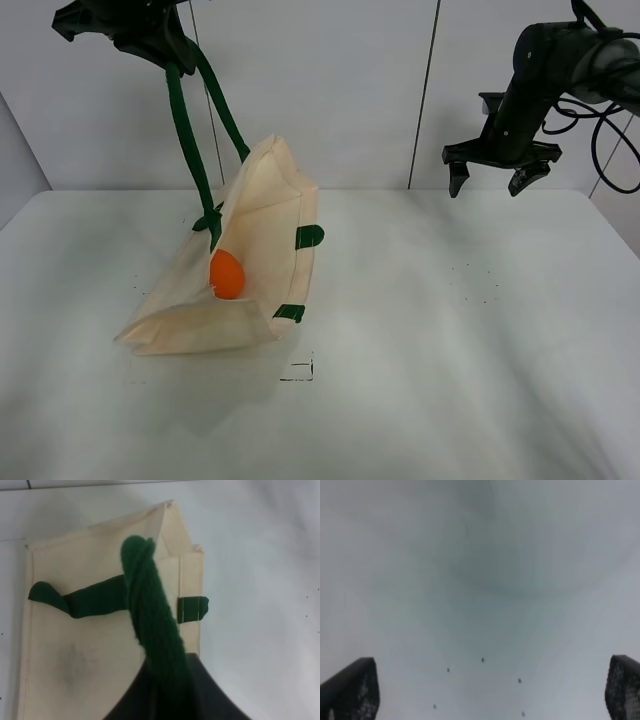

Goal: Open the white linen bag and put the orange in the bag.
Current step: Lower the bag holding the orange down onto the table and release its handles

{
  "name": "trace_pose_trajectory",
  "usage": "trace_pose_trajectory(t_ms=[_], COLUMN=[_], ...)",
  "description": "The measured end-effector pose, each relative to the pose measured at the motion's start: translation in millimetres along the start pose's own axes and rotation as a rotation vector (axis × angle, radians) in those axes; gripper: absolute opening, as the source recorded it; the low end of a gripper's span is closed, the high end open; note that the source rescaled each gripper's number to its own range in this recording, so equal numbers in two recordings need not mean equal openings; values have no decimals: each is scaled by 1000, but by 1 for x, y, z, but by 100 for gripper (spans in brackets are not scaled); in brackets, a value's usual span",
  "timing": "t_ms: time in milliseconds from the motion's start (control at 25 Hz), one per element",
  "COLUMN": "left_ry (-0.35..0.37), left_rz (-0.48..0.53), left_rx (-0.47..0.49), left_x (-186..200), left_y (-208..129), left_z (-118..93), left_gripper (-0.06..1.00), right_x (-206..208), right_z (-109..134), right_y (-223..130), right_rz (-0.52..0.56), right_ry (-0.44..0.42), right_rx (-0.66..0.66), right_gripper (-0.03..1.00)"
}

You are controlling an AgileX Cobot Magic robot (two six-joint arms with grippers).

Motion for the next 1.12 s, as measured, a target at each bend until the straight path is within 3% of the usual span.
trace_pose_trajectory(t_ms=[160,320,720,920,1000,1120], left_ry=[0,0,0,0,0,0], left_rz=[0,0,0,0,0,0], left_rx=[0,0,0,-1,-1,-1], left_x=[0,0,0,0,0,0], left_y=[0,0,0,0,0,0], left_z=[0,0,0,0,0,0], left_gripper=[0,0,0,0,0,0], right_x=[33,68,126,137,138,161], right_z=[-1,-2,-3,-2,-2,-3], right_y=[-25,-76,-261,-341,-363,-378], right_rz=[18,70,162,37,-71,-324], right_ry=[-8,-8,-8,0,-1,-4], right_rx=[7,8,28,24,33,40], right_gripper=[100,100,100,100,100,100])
Point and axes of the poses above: a point on each arm's last joint axis where the gripper is mounted, x pointing back along that axis away from the gripper, z along the wrist's bending axis when the last joint is at zero, y = z × x, the point moved 4 cm from there along -x, pointing out along that axis toward the gripper, and after that the axes turned 1 degree about x, right-handed, at the moved point
